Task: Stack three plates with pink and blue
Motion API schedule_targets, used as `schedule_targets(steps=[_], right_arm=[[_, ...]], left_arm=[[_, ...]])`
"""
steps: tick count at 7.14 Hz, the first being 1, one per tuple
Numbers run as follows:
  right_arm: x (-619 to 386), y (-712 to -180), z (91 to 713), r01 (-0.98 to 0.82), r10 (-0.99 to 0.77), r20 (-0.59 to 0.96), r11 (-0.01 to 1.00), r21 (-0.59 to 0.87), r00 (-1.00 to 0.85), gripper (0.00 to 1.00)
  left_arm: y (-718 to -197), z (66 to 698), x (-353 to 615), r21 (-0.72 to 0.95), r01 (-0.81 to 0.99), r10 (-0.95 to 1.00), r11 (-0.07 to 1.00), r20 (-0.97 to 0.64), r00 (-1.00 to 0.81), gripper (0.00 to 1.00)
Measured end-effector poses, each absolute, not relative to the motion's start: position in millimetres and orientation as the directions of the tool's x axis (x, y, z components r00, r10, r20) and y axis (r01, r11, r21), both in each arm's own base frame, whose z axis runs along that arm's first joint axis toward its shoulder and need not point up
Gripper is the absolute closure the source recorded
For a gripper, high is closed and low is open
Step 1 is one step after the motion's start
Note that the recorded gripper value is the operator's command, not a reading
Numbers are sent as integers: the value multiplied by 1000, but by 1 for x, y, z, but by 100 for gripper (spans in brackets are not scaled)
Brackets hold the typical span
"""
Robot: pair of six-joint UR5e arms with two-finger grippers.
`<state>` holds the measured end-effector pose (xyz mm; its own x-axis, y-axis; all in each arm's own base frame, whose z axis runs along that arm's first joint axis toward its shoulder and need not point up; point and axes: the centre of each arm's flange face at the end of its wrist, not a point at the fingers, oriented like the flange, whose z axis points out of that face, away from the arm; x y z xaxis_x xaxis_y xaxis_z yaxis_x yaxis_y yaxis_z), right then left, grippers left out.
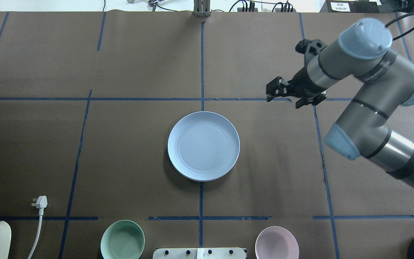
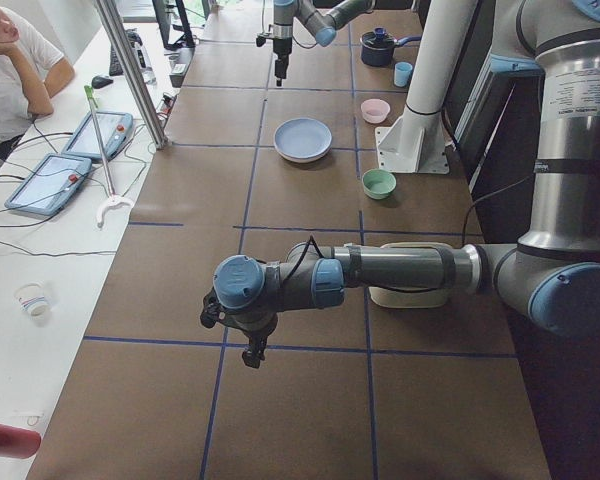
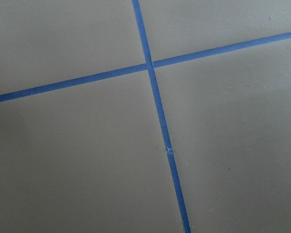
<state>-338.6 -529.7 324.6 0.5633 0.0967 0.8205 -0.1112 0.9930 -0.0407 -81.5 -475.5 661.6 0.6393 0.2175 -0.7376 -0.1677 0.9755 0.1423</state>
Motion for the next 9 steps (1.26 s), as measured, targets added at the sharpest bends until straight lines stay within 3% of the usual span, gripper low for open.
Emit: schedule_targets(steps=[3, 6, 9], right_arm=[[-160, -582, 422, 84, -135, 687, 991, 107, 714, 0], [0, -522, 563, 213, -262, 661, 965, 156, 703, 0], [54, -454, 642, 194, -192, 675, 978, 74, 712, 0]], left_arm=[[-476, 653, -86, 90, -135, 160, 987, -691, 705, 0], [-473, 657, -83, 43, -111, 109, 993, -697, 708, 0], [-470, 656, -82, 42, -102, 102, 994, -697, 710, 0]])
